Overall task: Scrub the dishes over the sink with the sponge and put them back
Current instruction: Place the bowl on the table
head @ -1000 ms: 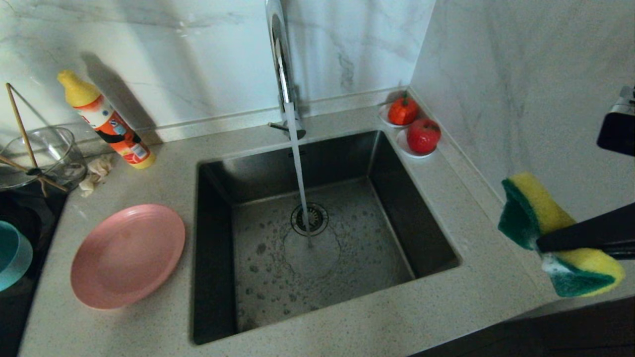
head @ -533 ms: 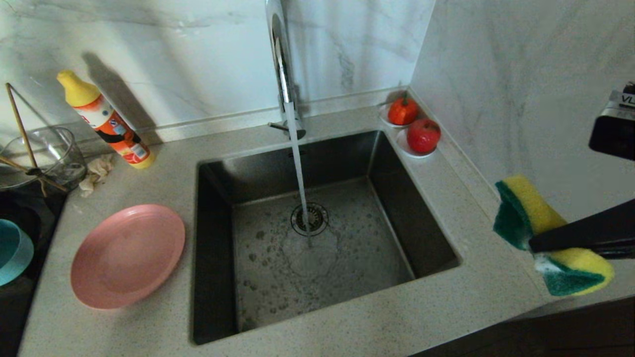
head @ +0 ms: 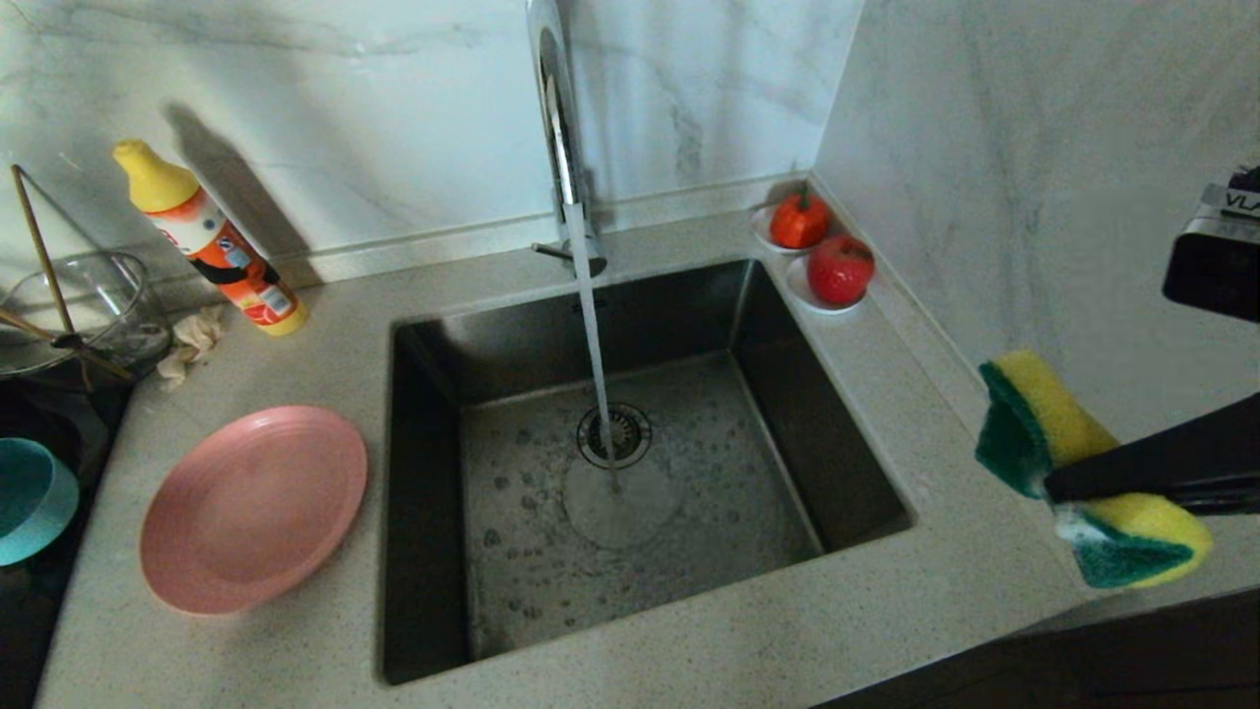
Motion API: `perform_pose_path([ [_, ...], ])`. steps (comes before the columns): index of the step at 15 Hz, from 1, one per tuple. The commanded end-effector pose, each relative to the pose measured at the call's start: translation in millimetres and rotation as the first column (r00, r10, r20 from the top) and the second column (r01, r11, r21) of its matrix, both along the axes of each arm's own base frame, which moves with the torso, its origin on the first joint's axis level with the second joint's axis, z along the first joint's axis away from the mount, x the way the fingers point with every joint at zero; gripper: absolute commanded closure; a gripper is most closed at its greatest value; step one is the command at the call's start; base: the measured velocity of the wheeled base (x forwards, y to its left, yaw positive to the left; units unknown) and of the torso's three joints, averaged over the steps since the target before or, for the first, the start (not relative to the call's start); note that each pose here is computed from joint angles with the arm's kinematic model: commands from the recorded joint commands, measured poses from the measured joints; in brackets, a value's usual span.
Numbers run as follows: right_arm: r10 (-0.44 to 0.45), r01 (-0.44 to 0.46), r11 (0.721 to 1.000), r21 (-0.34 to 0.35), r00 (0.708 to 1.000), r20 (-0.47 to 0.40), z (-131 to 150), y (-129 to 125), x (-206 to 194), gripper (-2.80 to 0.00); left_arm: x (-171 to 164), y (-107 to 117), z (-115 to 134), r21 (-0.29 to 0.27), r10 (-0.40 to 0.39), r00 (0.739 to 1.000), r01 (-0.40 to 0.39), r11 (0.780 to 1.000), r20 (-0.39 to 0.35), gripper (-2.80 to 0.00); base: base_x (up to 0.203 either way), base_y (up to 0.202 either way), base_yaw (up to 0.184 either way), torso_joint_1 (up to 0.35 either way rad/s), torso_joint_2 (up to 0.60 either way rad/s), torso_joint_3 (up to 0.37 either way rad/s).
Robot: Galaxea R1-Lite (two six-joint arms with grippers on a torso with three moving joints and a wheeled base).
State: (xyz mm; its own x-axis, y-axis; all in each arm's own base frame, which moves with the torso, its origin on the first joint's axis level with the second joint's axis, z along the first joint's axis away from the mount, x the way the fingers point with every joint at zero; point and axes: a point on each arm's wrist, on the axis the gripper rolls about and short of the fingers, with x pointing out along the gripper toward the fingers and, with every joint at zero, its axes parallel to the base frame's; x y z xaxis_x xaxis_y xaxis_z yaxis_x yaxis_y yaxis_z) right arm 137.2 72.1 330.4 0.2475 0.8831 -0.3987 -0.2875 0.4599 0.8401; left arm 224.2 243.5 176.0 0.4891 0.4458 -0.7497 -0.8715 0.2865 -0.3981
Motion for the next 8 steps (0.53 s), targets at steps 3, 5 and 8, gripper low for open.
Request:
perform_pose_path([
  [3, 0.003, -0.003, 1.0, 0.002, 1.0, -0.009, -0.4, -0.1, -0.4, 0.0, 8.1, 12.3, -15.4, -0.035, 0.015, 1.0, -0.015, 0.999, -0.021, 0.0, 0.0, 0.0, 0.0, 0.0, 0.0, 0.0],
  [5, 0.003, -0.003, 1.0, 0.002, 1.0, -0.009, -0.4, -0.1, -0.4, 0.0, 8.7, 13.8, -14.2, -0.033, 0.018, 1.0, -0.019, 0.999, -0.018, 0.0, 0.0, 0.0, 0.0, 0.0, 0.0, 0.0],
  [8, 0.004, -0.004, 1.0, 0.0, 1.0, -0.017, -2.6, 0.1, 0.0, 0.0, 7.8, 13.2, -7.5, -0.019, 0.019, 1.0, -0.019, 1.0, -0.008, -2.8, 0.0, 0.0, 0.0, 0.0, 0.0, 0.0],
])
